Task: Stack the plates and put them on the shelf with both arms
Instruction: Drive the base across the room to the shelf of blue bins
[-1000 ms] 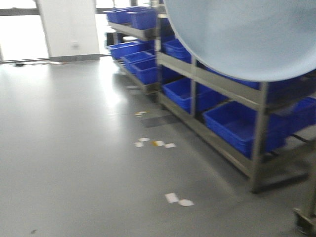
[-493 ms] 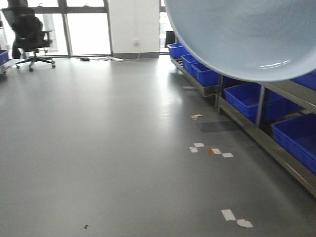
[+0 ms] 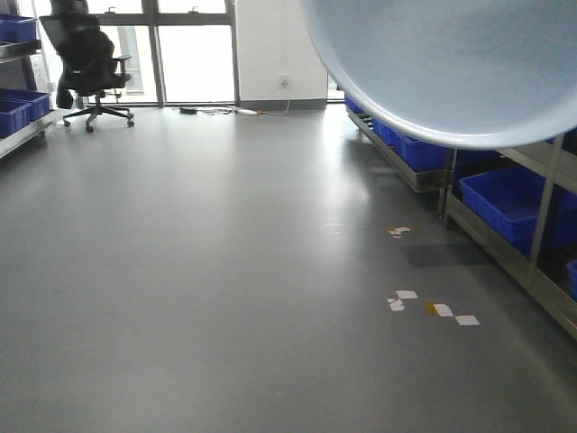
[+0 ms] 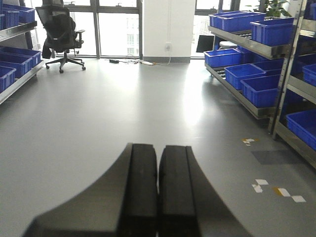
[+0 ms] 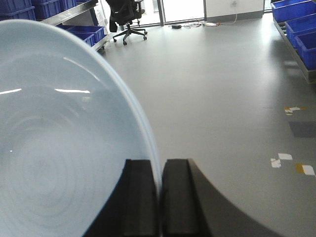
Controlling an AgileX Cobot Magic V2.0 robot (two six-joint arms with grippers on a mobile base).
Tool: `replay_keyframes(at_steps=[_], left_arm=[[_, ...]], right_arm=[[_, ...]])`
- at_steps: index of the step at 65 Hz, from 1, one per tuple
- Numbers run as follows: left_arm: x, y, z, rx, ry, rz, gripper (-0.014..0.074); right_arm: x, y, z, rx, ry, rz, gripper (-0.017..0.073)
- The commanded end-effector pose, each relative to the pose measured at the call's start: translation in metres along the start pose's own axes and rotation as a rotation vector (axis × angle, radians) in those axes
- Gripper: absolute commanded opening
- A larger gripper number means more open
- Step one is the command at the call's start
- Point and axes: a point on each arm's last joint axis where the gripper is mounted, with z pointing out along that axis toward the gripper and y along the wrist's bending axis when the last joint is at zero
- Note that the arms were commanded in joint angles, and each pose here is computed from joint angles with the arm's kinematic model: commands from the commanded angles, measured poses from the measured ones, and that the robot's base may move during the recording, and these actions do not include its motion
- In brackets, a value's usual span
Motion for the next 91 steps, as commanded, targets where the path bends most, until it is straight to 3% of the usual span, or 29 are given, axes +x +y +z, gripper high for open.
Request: replay_keyframes(at_steps=[1,91], left_arm=[[-0.0207,-0.0002,-0.0015,0.002,-0.124,-0.010,0.0082],[-0.0207,-0.0002,-0.0015,0.002,-0.124,-0.010,0.0082]], right_arm=[[-0.0202,0.0032,-0.0024,-0.017,-0.136,0.005,0.0048],[-0.0202,0.0032,-0.0024,-0.017,-0.136,0.005,0.0048]])
